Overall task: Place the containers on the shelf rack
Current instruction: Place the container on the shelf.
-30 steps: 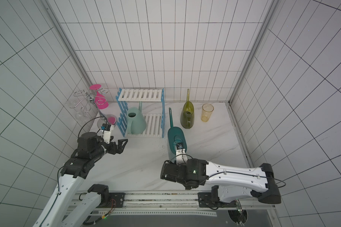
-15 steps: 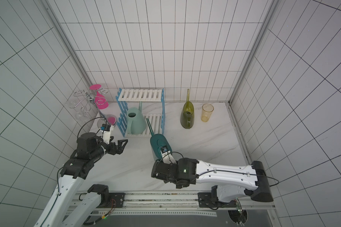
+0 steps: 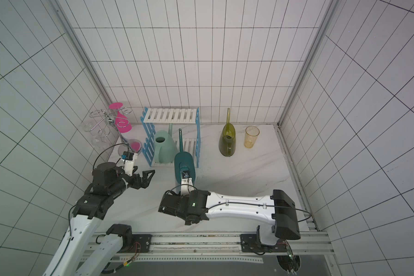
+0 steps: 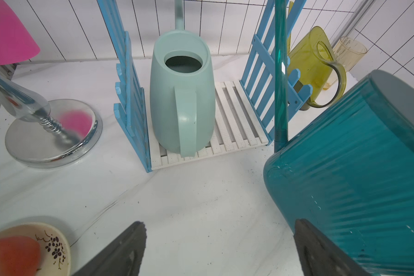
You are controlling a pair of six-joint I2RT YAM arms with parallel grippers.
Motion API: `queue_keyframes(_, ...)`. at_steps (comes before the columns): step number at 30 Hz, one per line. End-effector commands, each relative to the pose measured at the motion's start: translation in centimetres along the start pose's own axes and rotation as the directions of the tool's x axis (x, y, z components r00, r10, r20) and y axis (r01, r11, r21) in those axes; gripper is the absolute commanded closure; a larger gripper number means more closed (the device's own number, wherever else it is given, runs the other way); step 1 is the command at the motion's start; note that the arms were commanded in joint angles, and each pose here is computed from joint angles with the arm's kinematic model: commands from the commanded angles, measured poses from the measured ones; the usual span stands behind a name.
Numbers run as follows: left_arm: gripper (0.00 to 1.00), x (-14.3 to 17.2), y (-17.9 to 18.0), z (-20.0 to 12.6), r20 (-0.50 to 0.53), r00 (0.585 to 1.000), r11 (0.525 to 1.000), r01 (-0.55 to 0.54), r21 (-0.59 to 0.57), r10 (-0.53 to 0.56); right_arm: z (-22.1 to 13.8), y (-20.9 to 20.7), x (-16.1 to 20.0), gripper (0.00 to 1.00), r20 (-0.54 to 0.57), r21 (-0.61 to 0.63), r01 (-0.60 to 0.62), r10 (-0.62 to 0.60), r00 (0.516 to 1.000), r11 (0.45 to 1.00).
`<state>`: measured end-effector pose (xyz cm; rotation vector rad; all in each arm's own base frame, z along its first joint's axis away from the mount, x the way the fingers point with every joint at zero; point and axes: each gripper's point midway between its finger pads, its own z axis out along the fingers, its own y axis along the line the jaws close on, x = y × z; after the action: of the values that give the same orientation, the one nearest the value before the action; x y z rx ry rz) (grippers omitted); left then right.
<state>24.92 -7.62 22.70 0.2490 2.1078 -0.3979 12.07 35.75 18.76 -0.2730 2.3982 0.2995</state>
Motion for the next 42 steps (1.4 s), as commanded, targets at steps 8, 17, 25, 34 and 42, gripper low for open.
queue_keyframes(8, 0.01, 0.1, 0.1, 0.0, 0.013, 1.000, 1.000, -0.008, 0.000, 0.008, 1.2, 0.8, -3.9, 1.00, 0.114, 0.007, -0.106, 0.105, 0.988, 0.994)
queue_keyframes(17, 0.01, 0.1, 0.2, 0.0, 0.016, 1.000, 1.000, -0.007, -0.002, 0.007, 2.7, 1.0, -4.2, 1.00, 0.092, 0.005, -0.102, 0.102, 0.991, 0.995)
queue_keyframes(25, 0.01, 0.1, 0.2, -0.2, 0.033, 0.999, 1.000, -0.017, -0.007, 0.018, 3.9, 1.6, -4.8, 1.00, 0.082, -0.001, -0.105, 0.105, 0.991, 0.994)
queue_keyframes(34, 0.01, 0.0, 0.0, -0.5, 0.048, 0.999, 1.000, -0.024, -0.004, 0.024, 5.0, 0.4, -5.7, 1.00, 0.112, 0.087, -0.124, 0.114, 0.987, 0.988)
queue_keyframes(42, 0.01, 0.1, 0.0, -0.4, 0.046, 0.999, 1.000, -0.024, -0.002, 0.024, 6.7, 0.7, -7.1, 1.00, 0.106, 0.110, -0.112, 0.101, 0.989, 0.988)
